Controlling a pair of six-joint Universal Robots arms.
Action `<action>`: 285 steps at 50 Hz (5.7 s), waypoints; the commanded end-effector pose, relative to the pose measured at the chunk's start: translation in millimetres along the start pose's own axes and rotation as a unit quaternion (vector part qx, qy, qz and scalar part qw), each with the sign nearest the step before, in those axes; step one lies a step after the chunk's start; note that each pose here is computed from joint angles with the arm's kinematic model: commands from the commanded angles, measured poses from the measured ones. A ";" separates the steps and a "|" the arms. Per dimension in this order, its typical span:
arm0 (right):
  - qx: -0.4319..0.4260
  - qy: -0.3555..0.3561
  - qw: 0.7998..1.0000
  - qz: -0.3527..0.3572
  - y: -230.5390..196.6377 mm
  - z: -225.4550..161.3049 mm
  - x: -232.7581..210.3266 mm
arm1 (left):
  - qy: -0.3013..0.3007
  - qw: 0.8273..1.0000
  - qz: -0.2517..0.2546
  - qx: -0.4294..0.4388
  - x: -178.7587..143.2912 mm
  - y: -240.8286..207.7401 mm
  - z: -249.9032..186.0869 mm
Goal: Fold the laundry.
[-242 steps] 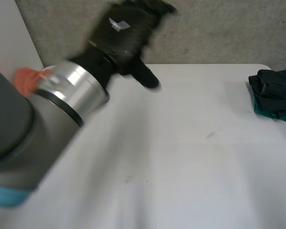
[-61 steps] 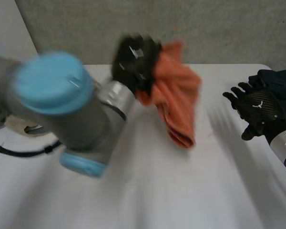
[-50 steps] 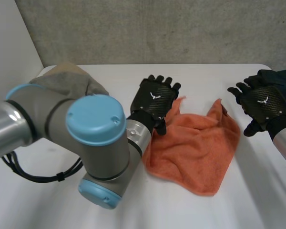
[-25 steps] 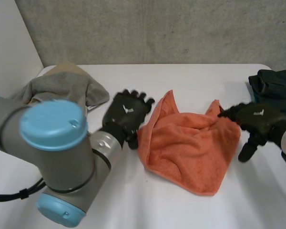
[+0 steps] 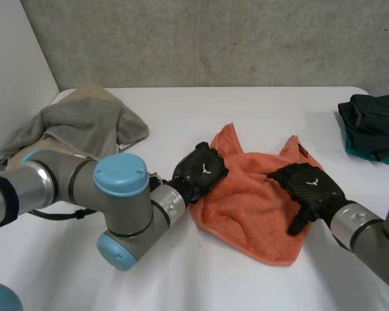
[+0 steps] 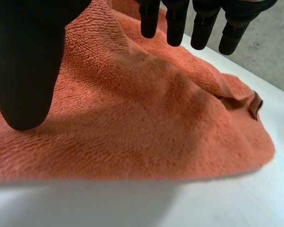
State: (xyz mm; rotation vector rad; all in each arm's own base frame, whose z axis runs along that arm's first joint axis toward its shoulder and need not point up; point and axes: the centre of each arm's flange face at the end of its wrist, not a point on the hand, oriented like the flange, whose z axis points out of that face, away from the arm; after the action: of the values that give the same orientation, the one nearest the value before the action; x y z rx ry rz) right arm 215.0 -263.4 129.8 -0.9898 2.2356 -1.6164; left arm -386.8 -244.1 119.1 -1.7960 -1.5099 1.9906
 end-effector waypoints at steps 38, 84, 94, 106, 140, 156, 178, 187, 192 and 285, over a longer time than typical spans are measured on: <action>0.142 -0.026 0.983 -0.112 -115.2 63.7 0.0 | -0.125 0.968 -0.217 -0.009 -48.6 -93.4 -109.6; 0.033 0.024 0.998 0.054 -13.5 49.7 -8.7 | -0.190 0.954 -0.222 0.073 -99.7 -152.7 -128.2; 0.057 0.114 0.992 0.007 -36.6 53.8 19.7 | -0.211 0.945 -0.235 0.087 -112.4 -159.7 -138.8; 0.052 0.080 0.986 -0.138 -156.3 -71.7 38.6 | -0.238 0.946 -0.220 0.014 -136.4 -134.0 -154.6; 0.325 0.334 0.840 -0.277 -258.0 9.5 112.5 | -0.523 0.839 0.010 0.152 -269.6 -131.4 -17.7; 0.149 0.136 0.955 -0.218 -153.6 52.6 58.6 | -0.351 0.935 -0.033 -0.042 -142.5 -36.6 -29.3; -0.059 0.026 0.987 -0.149 -37.4 25.6 20.6 | -0.189 0.968 -0.083 -0.143 -46.2 -32.0 -110.3; -0.053 -0.011 0.990 -0.131 -29.1 11.2 16.4 | -0.196 0.971 -0.087 -0.111 -108.5 -1.1 -104.8; -0.058 -0.016 0.990 -0.127 -24.0 9.6 14.7 | -0.167 0.977 -0.096 -0.097 -132.2 33.5 -100.4; -0.076 -0.018 0.990 -0.116 -11.8 7.8 17.2 | -0.120 0.973 -0.142 -0.139 -129.5 149.9 -46.8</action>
State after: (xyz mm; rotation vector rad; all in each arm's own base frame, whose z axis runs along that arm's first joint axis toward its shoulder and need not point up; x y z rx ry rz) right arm 211.2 -281.9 141.1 -1.3525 2.3195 -1.5148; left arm -229.4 -373.6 125.4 -1.3301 -2.0694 2.0003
